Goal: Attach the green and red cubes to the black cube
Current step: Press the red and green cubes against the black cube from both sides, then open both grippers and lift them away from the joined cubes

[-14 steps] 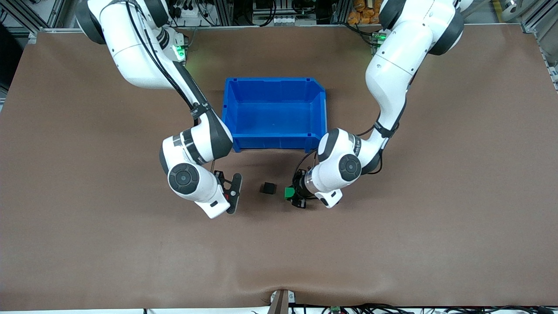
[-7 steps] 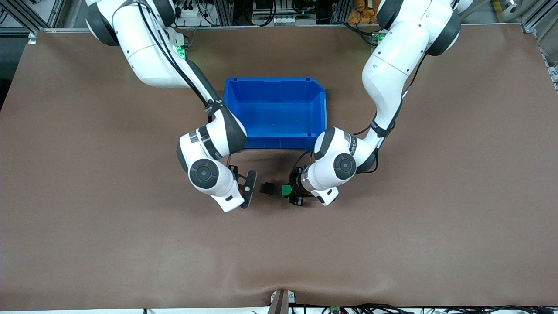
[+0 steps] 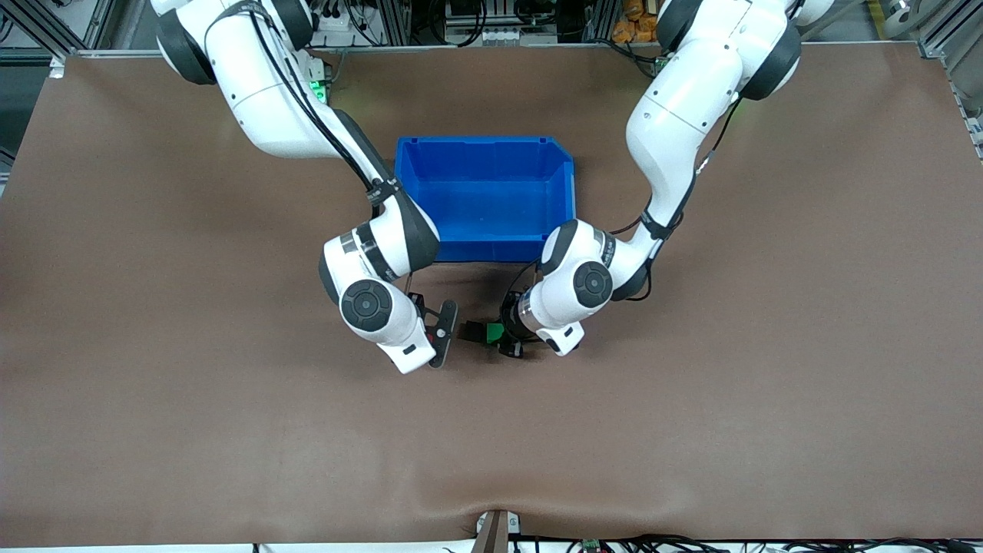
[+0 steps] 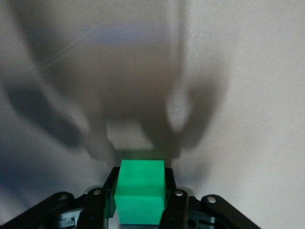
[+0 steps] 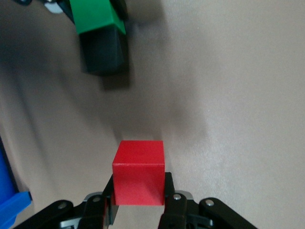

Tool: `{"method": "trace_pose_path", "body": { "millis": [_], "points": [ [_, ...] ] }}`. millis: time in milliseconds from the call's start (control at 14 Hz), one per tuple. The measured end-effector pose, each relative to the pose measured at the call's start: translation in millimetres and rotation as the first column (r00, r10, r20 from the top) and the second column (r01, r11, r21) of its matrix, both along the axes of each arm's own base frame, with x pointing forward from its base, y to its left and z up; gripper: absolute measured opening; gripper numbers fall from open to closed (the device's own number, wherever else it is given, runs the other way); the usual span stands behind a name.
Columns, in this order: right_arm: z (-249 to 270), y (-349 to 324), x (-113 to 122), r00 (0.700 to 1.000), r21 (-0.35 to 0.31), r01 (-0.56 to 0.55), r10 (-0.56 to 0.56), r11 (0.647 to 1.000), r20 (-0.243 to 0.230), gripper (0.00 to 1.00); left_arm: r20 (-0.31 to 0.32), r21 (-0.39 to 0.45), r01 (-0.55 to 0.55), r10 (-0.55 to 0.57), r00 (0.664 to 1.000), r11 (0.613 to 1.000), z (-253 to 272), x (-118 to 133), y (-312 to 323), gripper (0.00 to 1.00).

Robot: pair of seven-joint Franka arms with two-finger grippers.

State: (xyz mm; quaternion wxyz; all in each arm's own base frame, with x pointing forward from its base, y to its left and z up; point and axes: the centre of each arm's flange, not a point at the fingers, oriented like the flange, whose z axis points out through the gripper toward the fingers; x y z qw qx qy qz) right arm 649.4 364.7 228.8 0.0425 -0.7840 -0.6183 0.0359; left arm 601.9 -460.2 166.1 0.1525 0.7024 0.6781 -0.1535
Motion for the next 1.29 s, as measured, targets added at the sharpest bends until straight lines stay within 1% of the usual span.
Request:
{"method": "trace_pose_path", "body": {
  "millis": [214,500,571,643,786,857,929,1000,1143,1286],
  "points": [
    [-0.9,2.3,-1.1,1.000,-0.001,0.014,-0.014,1.000,0.001,0.40,0.001,0.000,0.006,-0.006,1.000,1.000,0.2,-2.6,-3.8,0.40],
    [-5.3,10.7,-7.0,1.000,-0.005,0.005,-0.005,1.000,-0.005,0.40,0.001,-0.001,0.008,-0.008,1.000,1.000,0.3,-3.3,-4.8,0.40],
    [-9.8,11.7,-8.4,1.000,-0.009,0.003,-0.003,1.000,-0.010,0.40,0.002,-0.001,0.008,-0.008,1.000,1.000,0.9,-3.0,-5.0,0.45],
    [-16.5,11.8,-9.7,1.000,-0.013,0.002,-0.002,1.000,-0.018,0.40,0.006,-0.004,0.007,-0.007,1.000,1.000,3.6,-1.5,-5.4,0.53],
    [-30.9,15.1,-13.2,1.000,-0.019,-0.005,0.004,1.000,-0.025,0.40,0.012,-0.012,0.009,-0.009,1.000,1.000,17.3,4.0,-5.9,0.73],
    [-36.3,18.8,-15.1,1.000,-0.018,-0.010,0.009,1.000,-0.020,0.40,0.004,-0.011,0.017,-0.017,1.000,1.000,29.2,7.1,-4.7,0.81],
    [-40.1,22.6,-16.6,1.000,-0.016,-0.015,0.015,1.000,-0.013,0.40,-0.002,-0.010,0.026,-0.026,1.000,1.000,45.4,11.3,-1.6,0.93],
    [-41.4,25.2,-17.8,1.000,-0.018,-0.021,0.021,1.000,-0.008,0.40,-0.004,-0.004,0.037,-0.037,0.999,0.999,66.1,16.7,4.3,1.00],
    [-39.8,30.5,-18.0,1.000,-0.010,-0.027,0.027,1.000,0.013,0.40,-0.007,0.028,0.067,-0.067,0.998,0.997,109.3,28.8,26.5,1.00],
    [-38.8,36.9,-19.5,0.999,-0.001,-0.034,0.034,0.999,0.030,0.40,0.004,0.045,0.099,-0.100,0.995,0.994,150.3,42.2,56.4,1.00]
  ]
}}
